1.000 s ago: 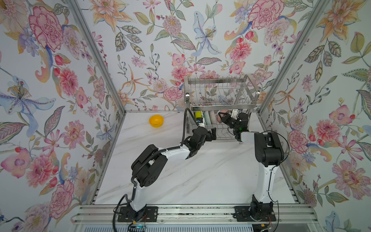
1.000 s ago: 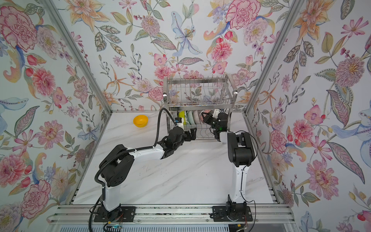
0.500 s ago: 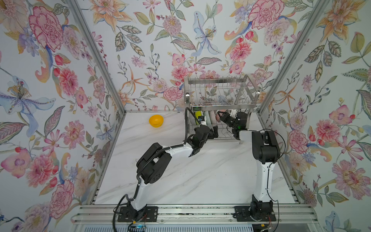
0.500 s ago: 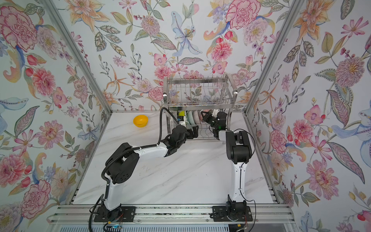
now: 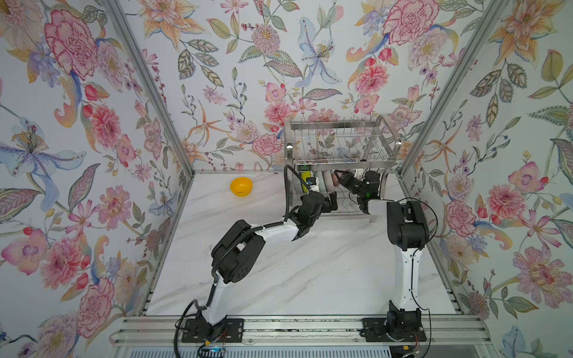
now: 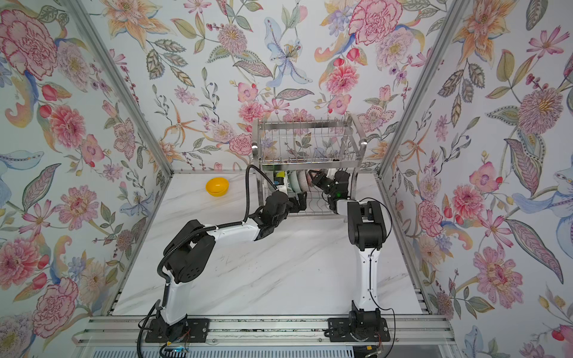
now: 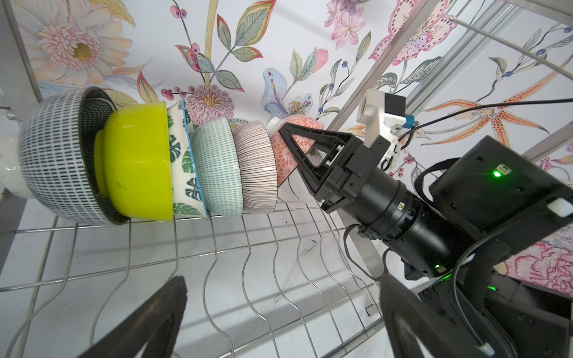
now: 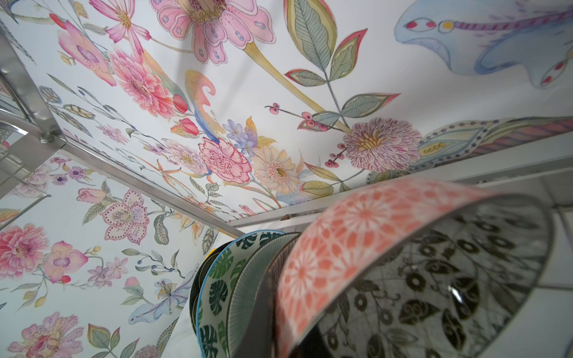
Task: Load the bowls into the dish rack
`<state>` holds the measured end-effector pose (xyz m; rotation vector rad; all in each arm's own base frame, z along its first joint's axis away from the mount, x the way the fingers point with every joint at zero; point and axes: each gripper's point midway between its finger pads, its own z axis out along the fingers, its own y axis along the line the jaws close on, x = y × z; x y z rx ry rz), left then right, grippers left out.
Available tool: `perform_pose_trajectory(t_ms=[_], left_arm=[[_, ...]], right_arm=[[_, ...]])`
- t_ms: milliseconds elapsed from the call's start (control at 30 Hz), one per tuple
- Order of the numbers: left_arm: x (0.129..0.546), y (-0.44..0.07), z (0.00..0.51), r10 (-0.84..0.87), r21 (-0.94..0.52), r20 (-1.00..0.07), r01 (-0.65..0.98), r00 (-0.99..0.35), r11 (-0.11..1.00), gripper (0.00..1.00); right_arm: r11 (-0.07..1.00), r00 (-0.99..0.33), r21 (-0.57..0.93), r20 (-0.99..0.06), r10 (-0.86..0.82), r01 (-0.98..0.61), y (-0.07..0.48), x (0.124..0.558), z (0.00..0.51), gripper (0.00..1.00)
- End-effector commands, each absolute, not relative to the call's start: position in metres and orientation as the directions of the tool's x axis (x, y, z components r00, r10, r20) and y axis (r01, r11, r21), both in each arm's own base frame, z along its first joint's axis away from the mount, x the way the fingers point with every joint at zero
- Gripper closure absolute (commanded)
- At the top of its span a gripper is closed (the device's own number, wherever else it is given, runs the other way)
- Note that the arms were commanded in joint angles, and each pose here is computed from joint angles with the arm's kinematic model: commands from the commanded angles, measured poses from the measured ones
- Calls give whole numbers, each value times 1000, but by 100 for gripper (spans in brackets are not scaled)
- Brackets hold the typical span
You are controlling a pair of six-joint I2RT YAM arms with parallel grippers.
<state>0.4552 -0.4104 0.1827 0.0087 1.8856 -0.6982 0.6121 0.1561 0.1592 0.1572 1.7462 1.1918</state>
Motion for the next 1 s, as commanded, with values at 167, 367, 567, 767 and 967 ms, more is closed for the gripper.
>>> perform_pose_trajectory(t_ms=[167, 367, 567, 767, 967], left_arm=[[460, -400, 183, -319, -454, -853, 287, -413, 843, 1], [459, -398, 183, -317, -452, -854, 286, -413, 845, 1], [458, -396, 182, -316, -450, -854, 281, -413, 848, 1], [458, -396, 180, -314, -449, -853, 283, -416, 848, 1], [458, -396, 179, -314, -450, -852, 280, -420, 848, 1]], right_arm=[[460, -502, 746, -665, 553, -481, 167, 612, 183, 100], [454, -520, 753, -658, 544, -476, 169, 612, 176, 100], [449, -541, 765, -644, 540, -462, 170, 615, 169, 100], [469, -550, 765, -643, 532, -441, 169, 616, 162, 100], [509, -557, 756, -651, 517, -411, 165, 615, 154, 100]])
